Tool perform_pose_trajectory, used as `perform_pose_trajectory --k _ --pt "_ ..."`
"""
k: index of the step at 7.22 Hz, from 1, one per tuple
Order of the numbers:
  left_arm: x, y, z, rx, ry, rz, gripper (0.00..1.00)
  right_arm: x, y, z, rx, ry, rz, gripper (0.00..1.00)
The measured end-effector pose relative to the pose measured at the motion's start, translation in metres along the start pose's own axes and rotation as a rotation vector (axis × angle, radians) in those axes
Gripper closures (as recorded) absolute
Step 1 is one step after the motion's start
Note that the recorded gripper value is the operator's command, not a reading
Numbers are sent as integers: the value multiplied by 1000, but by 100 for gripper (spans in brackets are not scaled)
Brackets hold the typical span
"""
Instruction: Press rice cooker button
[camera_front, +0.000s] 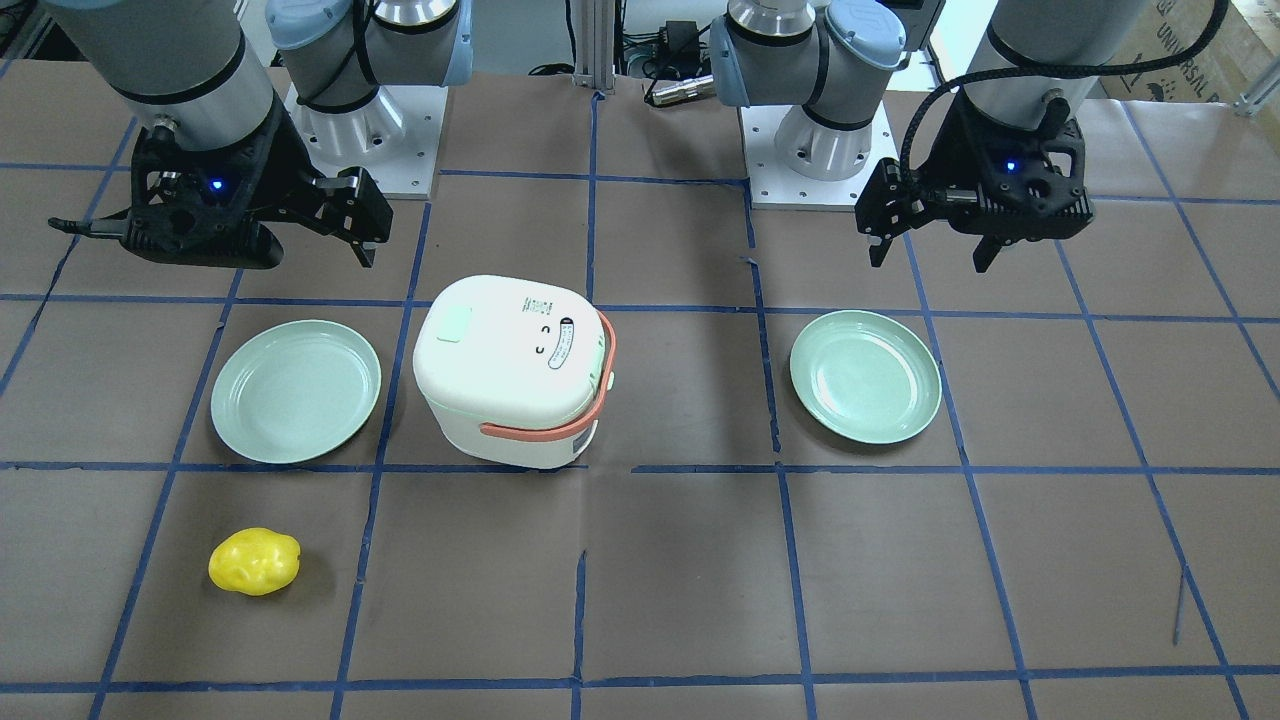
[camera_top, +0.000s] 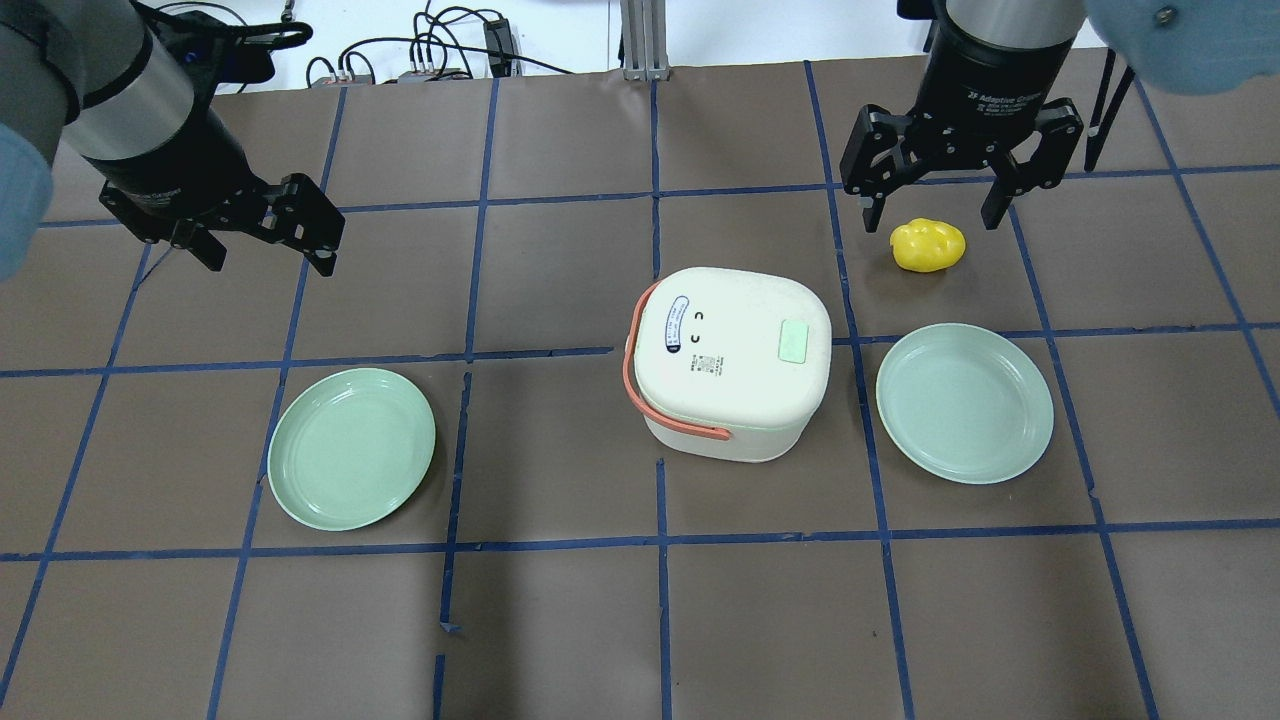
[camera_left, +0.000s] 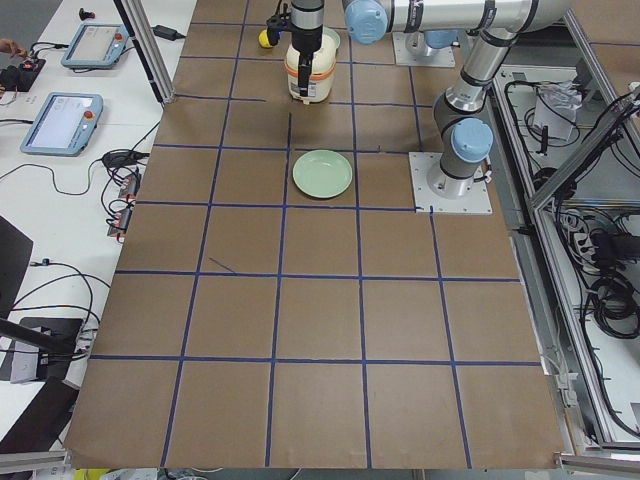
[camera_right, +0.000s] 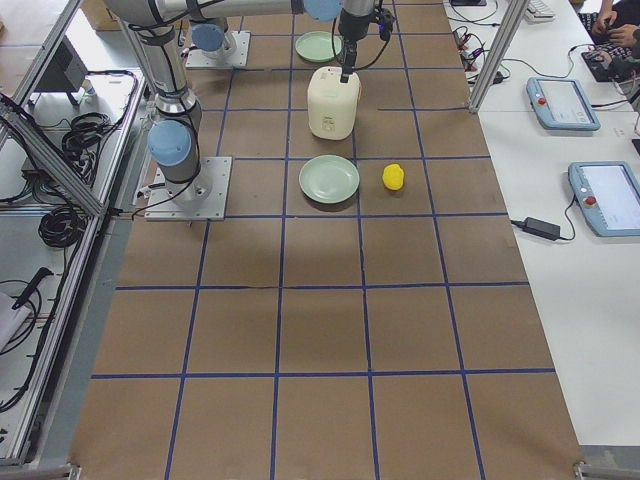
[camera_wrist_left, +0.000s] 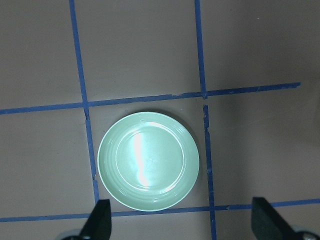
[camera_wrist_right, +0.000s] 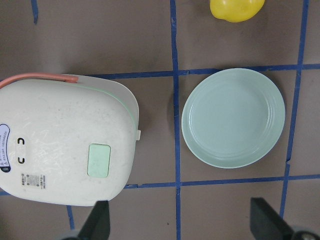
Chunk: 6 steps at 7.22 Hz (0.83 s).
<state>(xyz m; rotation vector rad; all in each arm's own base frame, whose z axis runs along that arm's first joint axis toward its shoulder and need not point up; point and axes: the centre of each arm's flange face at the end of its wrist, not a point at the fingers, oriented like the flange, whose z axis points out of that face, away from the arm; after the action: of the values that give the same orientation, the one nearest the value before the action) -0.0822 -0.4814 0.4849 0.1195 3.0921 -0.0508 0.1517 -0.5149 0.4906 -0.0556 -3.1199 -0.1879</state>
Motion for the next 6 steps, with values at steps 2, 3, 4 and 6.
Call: perform_pose_trajectory --k 2,3,4,6 --pt "0 0 0 0 0 0 0 0 0 0 -1 0 0 0" --pt "0 0 0 0 0 0 0 0 0 0 -1 -1 1 0" --pt "0 0 0 1 0 0 0 0 0 0 0 -1 1 0" --pt "0 0 0 0 0 0 0 0 2 -2 5 -2 6 0"
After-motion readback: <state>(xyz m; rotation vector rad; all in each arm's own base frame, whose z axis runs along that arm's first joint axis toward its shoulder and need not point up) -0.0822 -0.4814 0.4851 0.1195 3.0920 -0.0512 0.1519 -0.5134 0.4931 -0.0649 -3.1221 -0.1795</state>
